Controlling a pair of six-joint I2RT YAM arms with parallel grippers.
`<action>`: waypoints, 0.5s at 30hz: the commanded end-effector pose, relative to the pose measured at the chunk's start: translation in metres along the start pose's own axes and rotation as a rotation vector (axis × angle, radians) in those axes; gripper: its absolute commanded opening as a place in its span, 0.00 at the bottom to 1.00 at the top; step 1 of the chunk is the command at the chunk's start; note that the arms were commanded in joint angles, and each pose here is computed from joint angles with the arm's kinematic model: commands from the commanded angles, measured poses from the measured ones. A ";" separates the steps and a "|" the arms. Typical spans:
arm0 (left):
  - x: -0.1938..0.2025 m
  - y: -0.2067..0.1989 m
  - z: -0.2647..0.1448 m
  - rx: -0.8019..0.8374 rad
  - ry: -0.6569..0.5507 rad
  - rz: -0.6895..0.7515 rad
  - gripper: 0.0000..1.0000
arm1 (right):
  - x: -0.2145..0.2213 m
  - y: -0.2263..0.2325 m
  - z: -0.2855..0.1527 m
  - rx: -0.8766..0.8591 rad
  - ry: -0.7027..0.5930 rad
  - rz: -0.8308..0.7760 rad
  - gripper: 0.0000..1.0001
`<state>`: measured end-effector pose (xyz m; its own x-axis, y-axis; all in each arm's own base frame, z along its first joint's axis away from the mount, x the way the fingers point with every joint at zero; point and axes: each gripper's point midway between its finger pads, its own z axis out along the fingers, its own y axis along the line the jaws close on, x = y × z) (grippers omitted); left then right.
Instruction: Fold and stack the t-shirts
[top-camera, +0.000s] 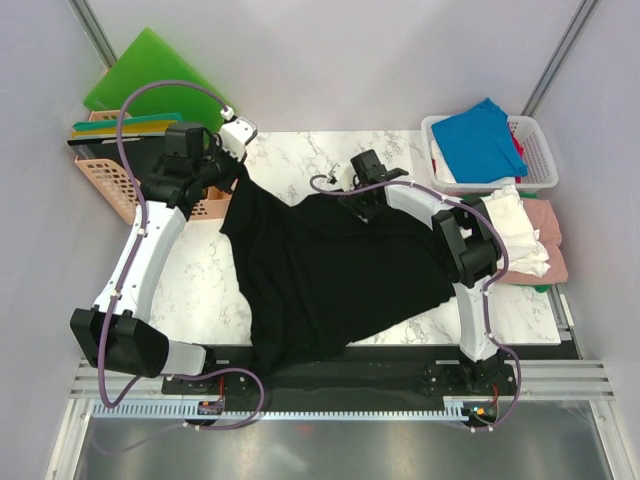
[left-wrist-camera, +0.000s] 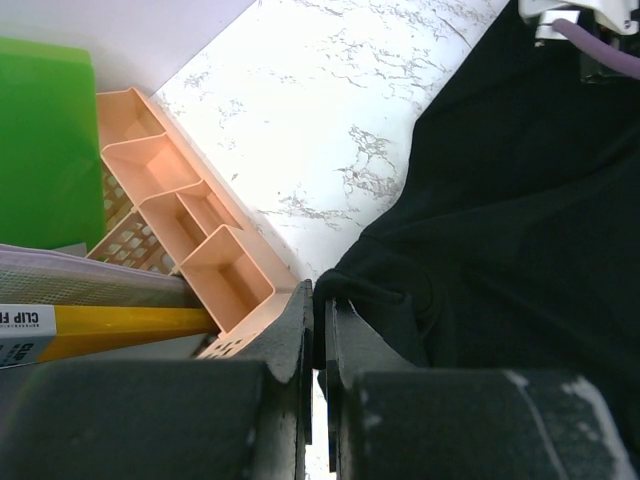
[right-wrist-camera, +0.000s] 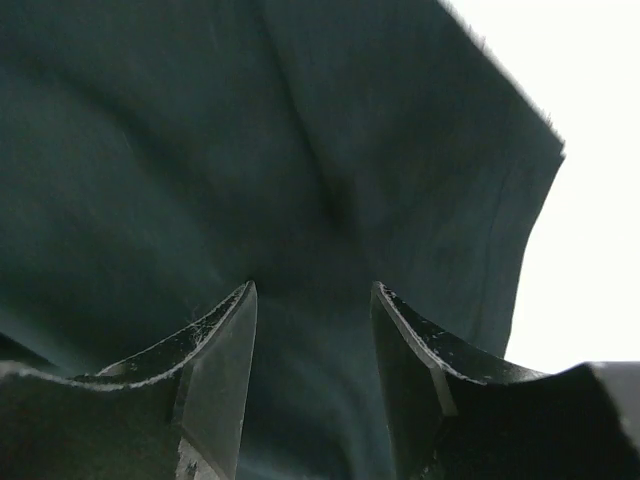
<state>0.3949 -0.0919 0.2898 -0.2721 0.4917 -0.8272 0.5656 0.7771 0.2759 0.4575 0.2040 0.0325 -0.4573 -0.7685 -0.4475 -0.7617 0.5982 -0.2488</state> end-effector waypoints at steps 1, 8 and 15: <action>-0.012 0.002 0.004 -0.006 -0.043 0.004 0.02 | -0.034 0.003 0.006 0.009 -0.066 -0.011 0.57; -0.008 0.003 0.007 -0.011 -0.035 0.009 0.02 | -0.062 -0.010 0.001 0.049 -0.109 -0.028 0.56; -0.009 0.001 0.007 -0.005 -0.043 0.007 0.02 | -0.054 -0.015 0.024 0.070 -0.063 -0.044 0.56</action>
<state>0.3985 -0.0930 0.2856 -0.2746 0.4927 -0.8258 0.5676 0.7762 0.2744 0.4942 0.2447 0.0415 -0.3957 -0.7720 -0.4974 -0.7570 0.5808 -0.2992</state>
